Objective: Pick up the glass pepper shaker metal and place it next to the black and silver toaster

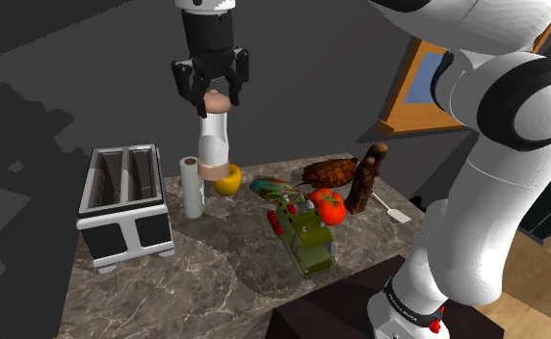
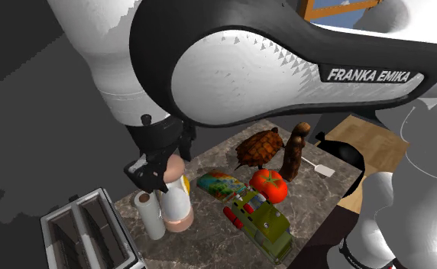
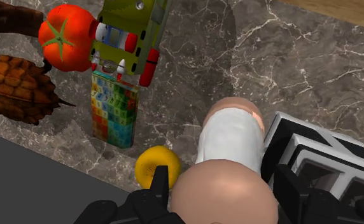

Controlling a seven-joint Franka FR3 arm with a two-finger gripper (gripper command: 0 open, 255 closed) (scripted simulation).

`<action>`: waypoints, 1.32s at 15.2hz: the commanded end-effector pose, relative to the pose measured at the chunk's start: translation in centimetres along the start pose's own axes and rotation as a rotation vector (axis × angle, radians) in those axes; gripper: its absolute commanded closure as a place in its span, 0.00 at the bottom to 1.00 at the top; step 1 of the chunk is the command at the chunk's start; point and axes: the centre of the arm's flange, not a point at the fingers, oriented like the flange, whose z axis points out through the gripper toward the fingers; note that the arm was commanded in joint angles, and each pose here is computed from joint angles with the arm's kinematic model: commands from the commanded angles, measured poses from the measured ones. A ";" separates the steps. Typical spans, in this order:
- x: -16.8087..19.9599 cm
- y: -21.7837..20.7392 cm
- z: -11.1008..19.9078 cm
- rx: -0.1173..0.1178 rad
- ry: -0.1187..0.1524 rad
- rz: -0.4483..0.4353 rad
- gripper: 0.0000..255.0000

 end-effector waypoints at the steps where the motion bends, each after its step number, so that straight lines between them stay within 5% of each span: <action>1: -0.7 -1.7 0.3 0.000 0.000 0.001 1.00; 20: -1.1 -3.4 10.1 0.000 0.000 0.001 1.00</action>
